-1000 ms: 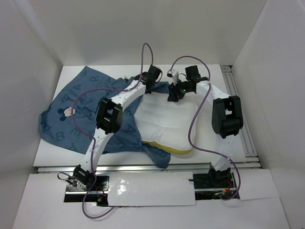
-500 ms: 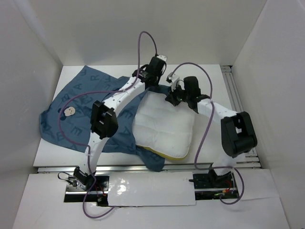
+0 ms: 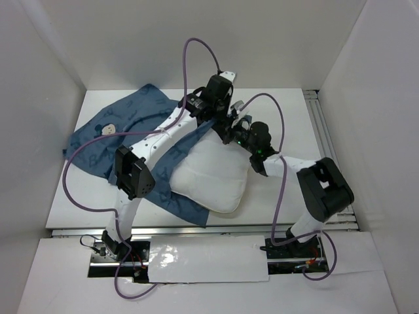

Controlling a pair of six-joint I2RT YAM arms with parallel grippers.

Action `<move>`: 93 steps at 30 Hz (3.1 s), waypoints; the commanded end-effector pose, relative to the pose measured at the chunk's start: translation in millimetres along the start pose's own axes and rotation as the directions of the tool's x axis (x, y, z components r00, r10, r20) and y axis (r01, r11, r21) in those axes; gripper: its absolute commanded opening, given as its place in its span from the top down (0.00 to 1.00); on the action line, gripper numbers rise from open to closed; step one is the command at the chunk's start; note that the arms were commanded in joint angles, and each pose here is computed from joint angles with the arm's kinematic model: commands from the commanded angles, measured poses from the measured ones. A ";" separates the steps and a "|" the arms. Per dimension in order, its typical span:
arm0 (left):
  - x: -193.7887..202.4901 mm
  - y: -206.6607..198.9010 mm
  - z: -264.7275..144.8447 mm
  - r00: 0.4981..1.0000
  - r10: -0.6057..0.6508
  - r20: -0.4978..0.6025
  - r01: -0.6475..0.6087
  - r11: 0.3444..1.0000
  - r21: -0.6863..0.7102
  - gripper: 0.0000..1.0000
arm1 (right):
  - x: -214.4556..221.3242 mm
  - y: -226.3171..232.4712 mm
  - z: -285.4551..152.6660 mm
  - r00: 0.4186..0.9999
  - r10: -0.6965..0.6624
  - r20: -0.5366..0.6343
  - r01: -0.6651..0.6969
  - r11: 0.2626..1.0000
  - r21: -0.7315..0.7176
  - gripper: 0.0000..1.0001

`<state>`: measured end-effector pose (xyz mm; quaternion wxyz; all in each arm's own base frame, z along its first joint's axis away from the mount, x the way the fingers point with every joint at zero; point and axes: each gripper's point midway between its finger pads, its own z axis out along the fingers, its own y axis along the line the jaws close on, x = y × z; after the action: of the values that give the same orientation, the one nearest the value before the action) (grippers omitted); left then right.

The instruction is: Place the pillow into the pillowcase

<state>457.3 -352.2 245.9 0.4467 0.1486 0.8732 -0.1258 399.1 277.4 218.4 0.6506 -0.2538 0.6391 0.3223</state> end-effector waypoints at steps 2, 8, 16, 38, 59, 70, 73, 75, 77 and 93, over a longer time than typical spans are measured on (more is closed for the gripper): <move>-23.9 -53.5 -31.9 0.993 -0.095 0.069 0.084 0.986 0.147 1.00 | -23.4 -3.9 24.0 0.980 0.057 0.193 -0.072 0.995 0.072 1.00; 1.9 -53.1 -26.1 0.996 -0.085 -0.017 0.087 0.977 0.197 1.00 | 14.2 -16.3 18.8 0.993 0.105 0.052 -0.112 0.981 0.157 0.87; 45.5 -46.6 4.0 0.991 -0.040 -0.125 0.062 0.982 0.177 0.91 | 35.9 -31.3 -35.6 0.949 0.244 -0.197 -0.149 0.904 0.401 0.11; 117.2 16.8 -105.2 0.961 -0.224 -0.162 0.194 0.964 -0.180 0.00 | 24.9 92.3 -158.0 0.815 0.237 -0.528 -0.108 0.959 0.263 0.00; 380.4 122.2 -214.4 0.680 -0.704 -0.206 0.422 0.605 -0.675 0.01 | 99.6 222.2 -129.7 0.677 -0.195 -0.710 0.177 0.979 -0.100 0.00; 362.7 85.9 -157.0 0.698 -0.674 -0.242 0.587 0.732 -0.346 0.01 | 113.1 211.2 -132.4 0.680 -0.162 -0.715 0.183 0.982 -0.049 0.00; 364.7 82.2 -157.3 0.704 -0.663 -0.255 0.591 0.746 -0.307 0.06 | 123.9 208.6 -134.3 0.661 -0.161 -0.732 0.183 0.982 -0.051 0.00; 360.8 79.6 -160.7 0.709 -0.661 -0.247 0.602 0.749 -0.279 0.07 | 128.0 198.8 -134.1 0.652 -0.122 -0.749 0.175 0.984 -0.007 0.00; 368.0 83.7 -166.2 0.713 -0.653 -0.254 0.590 0.756 -0.285 0.07 | 135.4 192.2 -136.5 0.636 -0.103 -0.765 0.170 0.985 0.010 0.04; 362.3 90.1 -180.2 0.744 -0.645 -0.175 0.581 0.754 -0.307 0.00 | 141.7 182.0 -137.3 0.628 -0.038 -0.777 0.102 0.994 0.035 0.10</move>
<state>139.5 -151.5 41.2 0.2444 -0.1619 0.9433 -0.1554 166.7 310.9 86.7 0.3350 -0.3759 0.8544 0.1283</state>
